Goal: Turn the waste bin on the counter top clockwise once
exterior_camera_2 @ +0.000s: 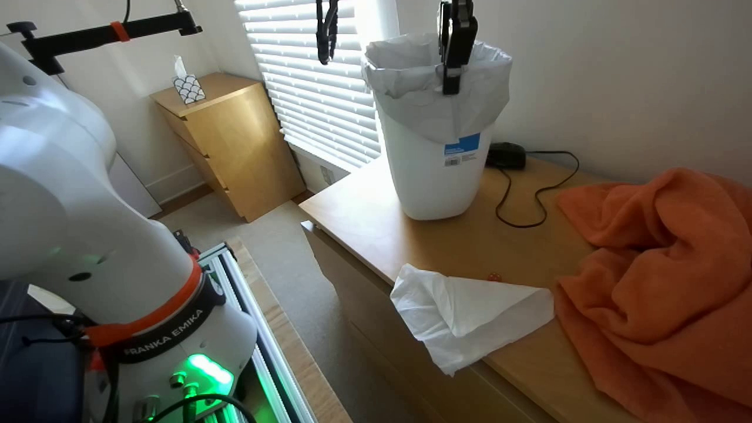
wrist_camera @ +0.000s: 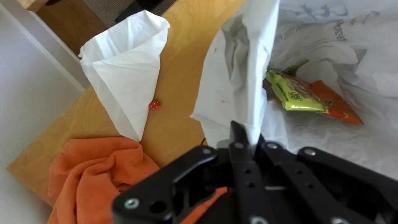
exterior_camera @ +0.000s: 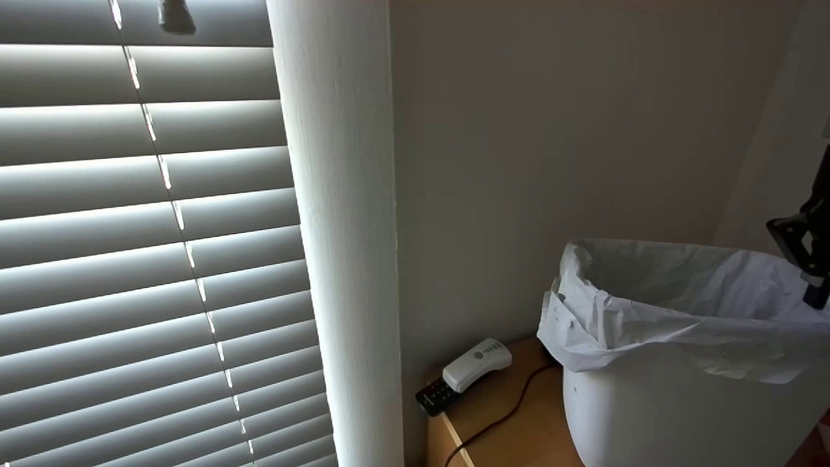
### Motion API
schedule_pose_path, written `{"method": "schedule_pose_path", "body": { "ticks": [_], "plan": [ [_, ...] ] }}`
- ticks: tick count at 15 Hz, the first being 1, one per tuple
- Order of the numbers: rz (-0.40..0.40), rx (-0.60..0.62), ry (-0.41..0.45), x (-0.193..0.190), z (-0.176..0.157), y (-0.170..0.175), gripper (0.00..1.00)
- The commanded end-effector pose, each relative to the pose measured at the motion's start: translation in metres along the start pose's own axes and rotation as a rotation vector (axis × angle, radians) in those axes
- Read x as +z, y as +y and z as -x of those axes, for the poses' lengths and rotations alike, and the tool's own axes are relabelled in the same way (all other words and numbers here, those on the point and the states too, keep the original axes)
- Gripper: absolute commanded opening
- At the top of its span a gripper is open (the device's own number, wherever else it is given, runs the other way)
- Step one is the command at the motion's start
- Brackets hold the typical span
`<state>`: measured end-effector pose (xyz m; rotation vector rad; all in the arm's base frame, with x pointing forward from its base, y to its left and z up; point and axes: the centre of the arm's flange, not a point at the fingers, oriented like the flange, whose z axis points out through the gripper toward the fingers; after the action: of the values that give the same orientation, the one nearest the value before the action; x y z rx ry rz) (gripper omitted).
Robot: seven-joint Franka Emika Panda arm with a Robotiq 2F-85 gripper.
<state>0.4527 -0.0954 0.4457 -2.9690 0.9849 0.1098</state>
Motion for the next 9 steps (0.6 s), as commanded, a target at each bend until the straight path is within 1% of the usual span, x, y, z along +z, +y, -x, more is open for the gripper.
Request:
{"method": "schedule_pose_path", "body": {
  "ticks": [1, 6, 7, 8, 9],
  "plan": [
    [0.000, 0.002, 0.000, 0.000, 0.000, 0.000, 0.05],
    [0.000, 0.006, 0.000, 0.000, 0.000, 0.000, 0.05],
    [0.005, 0.030, 0.006, 0.001, 0.005, 0.001, 0.01],
    [-0.014, 0.078, 0.007, 0.001, 0.012, 0.000, 0.01],
    [-0.049, 0.159, 0.007, 0.001, 0.017, -0.002, 0.01]
  ]
}}
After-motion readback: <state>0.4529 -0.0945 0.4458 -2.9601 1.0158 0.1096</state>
